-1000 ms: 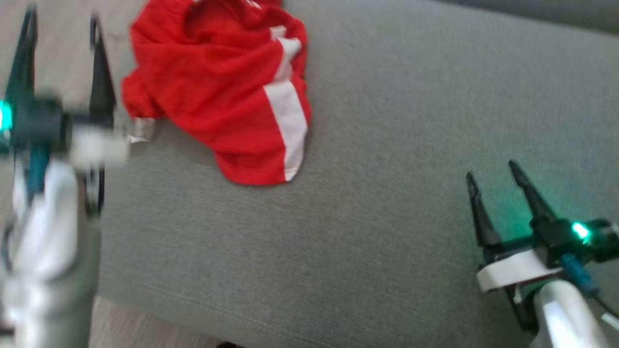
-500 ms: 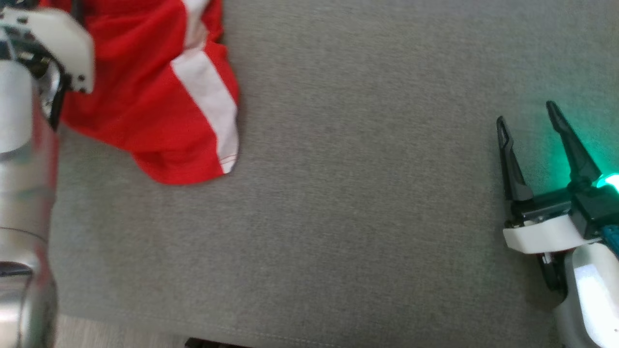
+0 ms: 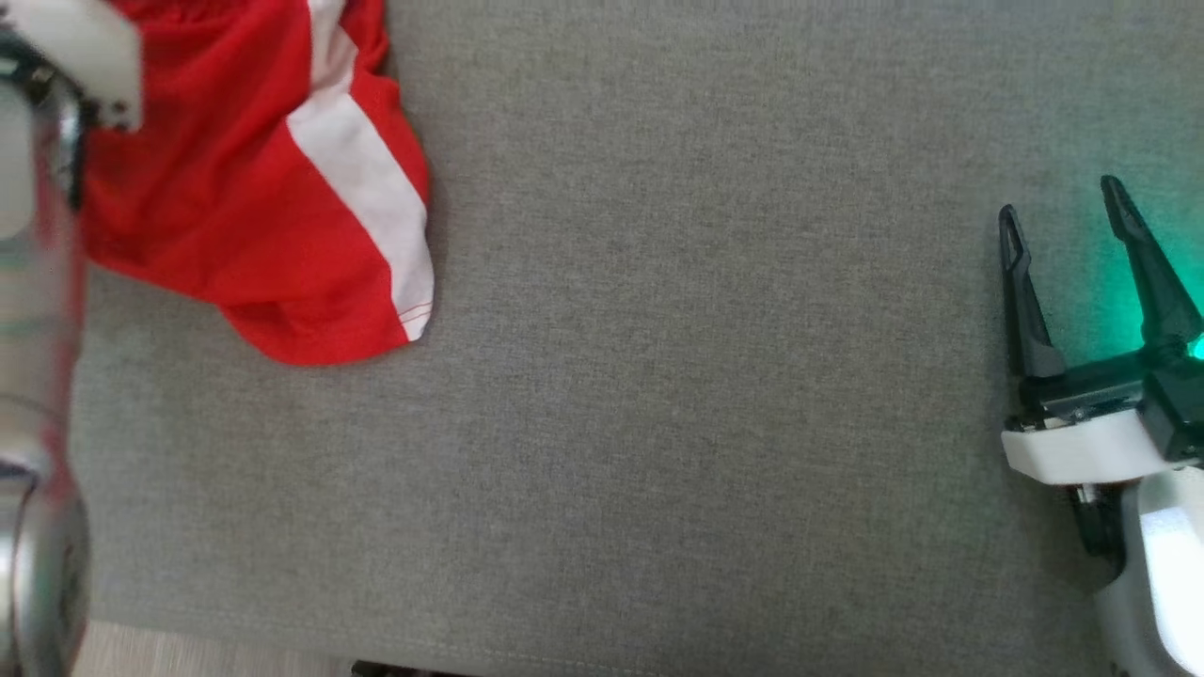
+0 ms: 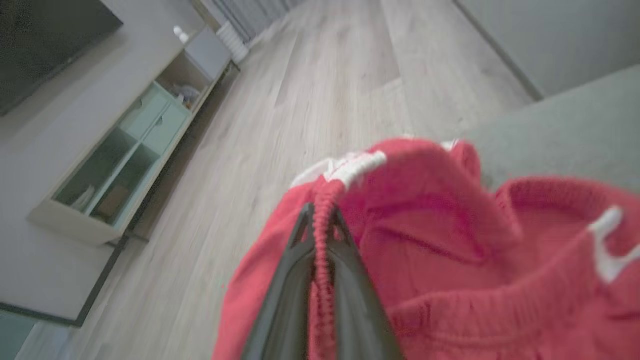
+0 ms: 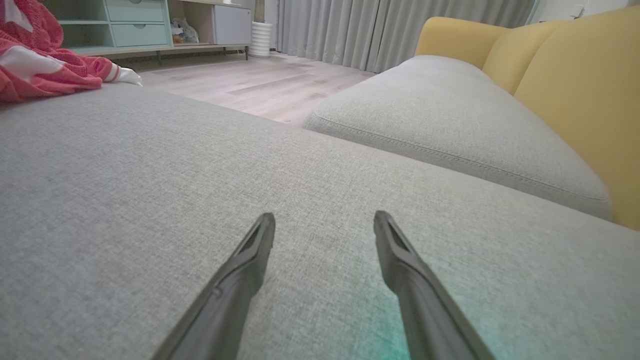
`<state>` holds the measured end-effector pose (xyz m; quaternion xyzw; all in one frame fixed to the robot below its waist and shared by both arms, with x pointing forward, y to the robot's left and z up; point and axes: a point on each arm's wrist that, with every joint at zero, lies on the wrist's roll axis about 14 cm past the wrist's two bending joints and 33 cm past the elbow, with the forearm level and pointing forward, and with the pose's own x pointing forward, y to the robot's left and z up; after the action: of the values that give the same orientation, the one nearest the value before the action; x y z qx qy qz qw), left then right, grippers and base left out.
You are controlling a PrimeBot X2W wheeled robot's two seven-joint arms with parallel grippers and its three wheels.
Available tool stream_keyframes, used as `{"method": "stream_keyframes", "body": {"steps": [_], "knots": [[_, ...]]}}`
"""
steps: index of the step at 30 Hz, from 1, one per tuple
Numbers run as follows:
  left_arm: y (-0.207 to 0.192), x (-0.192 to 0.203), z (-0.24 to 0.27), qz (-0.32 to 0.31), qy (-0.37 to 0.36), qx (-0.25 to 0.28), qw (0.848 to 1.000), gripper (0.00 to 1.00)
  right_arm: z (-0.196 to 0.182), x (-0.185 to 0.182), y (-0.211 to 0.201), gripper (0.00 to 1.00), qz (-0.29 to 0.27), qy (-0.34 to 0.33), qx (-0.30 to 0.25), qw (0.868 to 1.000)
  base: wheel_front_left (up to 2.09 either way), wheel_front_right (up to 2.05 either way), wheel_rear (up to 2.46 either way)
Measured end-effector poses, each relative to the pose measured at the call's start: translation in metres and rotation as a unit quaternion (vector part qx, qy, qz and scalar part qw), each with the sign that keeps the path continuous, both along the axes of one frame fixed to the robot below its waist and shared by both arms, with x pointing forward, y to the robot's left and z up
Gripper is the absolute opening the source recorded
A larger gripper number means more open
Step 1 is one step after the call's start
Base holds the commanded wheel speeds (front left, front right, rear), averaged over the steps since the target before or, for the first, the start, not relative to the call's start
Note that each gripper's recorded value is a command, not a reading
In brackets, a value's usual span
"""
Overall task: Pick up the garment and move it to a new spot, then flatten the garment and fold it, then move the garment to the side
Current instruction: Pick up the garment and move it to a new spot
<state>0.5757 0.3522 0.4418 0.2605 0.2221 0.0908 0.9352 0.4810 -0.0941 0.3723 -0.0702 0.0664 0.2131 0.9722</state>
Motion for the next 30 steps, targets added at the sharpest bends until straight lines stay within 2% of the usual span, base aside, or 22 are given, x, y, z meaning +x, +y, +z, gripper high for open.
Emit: {"method": "stream_keyframes", "body": {"steps": [3,7,8,11,15,19,23,30], "knots": [[-0.029,0.017,0.035,-0.049,-0.055,-0.009,0.997,0.0,0.006,-0.005,0.007,1.0,0.01,0.0,0.0,1.0,0.0,0.0,0.0],[-0.065,0.029,0.091,-0.11,-0.12,-0.019,0.986,0.0,0.019,-0.02,0.019,1.0,0.015,0.003,0.015,1.0,0.0,0.0,0.0],[-0.065,0.029,0.091,-0.11,-0.12,-0.019,0.986,0.0,0.019,-0.02,0.019,1.0,0.015,0.003,0.015,1.0,0.0,0.0,0.0],[-0.102,0.035,0.136,-0.161,-0.169,-0.023,0.972,0.0,0.035,-0.03,0.02,1.0,0.005,-0.005,0.027,1.0,0.0,0.0,0.0],[-0.153,0.036,0.198,-0.229,-0.23,-0.02,0.946,0.0,0.058,-0.043,0.009,1.0,-0.021,-0.021,0.038,0.999,0.0,0.0,0.0],[-0.212,0.031,0.242,-0.294,-0.274,-0.027,0.915,0.0,0.074,-0.063,-0.014,1.0,-0.061,-0.03,0.042,0.997,0.0,0.0,0.0],[-0.288,0.018,0.273,-0.367,-0.297,-0.054,0.88,0.0,0.089,-0.085,-0.042,1.0,-0.107,-0.043,0.045,0.992,0.0,0.0,0.0],[-0.403,-0.022,0.345,-0.472,-0.355,-0.111,0.8,0.0,0.114,-0.121,-0.096,1.0,-0.196,-0.072,0.065,0.976,0.0,0.0,0.0]]}}
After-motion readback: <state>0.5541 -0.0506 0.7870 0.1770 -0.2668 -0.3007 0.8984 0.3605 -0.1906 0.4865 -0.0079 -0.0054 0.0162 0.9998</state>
